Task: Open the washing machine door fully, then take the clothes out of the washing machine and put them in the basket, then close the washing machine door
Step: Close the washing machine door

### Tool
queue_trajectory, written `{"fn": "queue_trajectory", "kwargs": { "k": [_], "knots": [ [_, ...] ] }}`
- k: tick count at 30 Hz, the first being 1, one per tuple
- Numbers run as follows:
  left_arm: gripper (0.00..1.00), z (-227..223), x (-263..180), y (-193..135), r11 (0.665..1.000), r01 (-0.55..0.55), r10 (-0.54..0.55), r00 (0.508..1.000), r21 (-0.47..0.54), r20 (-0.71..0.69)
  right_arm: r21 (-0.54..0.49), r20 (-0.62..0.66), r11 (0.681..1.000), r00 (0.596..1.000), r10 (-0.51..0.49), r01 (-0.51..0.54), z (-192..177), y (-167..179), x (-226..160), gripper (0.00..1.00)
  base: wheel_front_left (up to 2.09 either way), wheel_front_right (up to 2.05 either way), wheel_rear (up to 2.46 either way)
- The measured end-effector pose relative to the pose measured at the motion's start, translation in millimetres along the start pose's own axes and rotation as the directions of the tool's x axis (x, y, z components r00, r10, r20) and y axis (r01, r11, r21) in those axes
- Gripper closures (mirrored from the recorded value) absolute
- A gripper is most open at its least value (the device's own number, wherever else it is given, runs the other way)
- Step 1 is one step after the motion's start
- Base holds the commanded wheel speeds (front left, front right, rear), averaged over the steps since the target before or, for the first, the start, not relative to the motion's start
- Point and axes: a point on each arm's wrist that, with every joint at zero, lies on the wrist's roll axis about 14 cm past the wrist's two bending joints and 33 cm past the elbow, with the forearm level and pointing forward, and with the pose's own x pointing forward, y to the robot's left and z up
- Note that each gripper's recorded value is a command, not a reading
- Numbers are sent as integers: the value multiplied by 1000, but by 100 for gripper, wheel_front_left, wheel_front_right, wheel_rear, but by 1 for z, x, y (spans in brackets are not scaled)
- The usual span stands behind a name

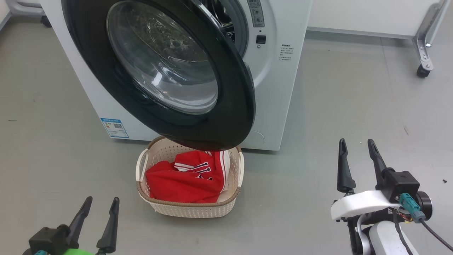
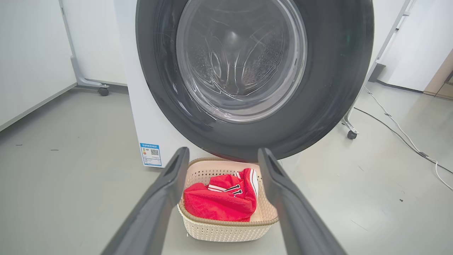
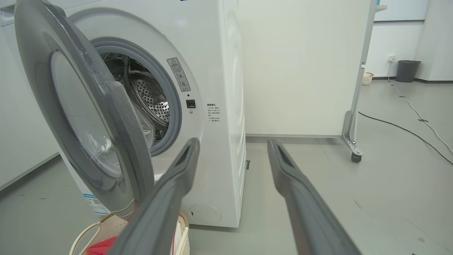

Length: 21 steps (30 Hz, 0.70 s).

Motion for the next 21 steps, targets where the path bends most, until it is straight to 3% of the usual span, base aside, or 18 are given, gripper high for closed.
{"fn": "queue_trajectory", "kwargs": {
  "k": [21],
  "knots": [
    [0,-3,-1,5,1000,-17,17,1000,4,-2,13,-9,999,999,41,-41,-3,15,-1,0,0,0,0]
  ]
}}
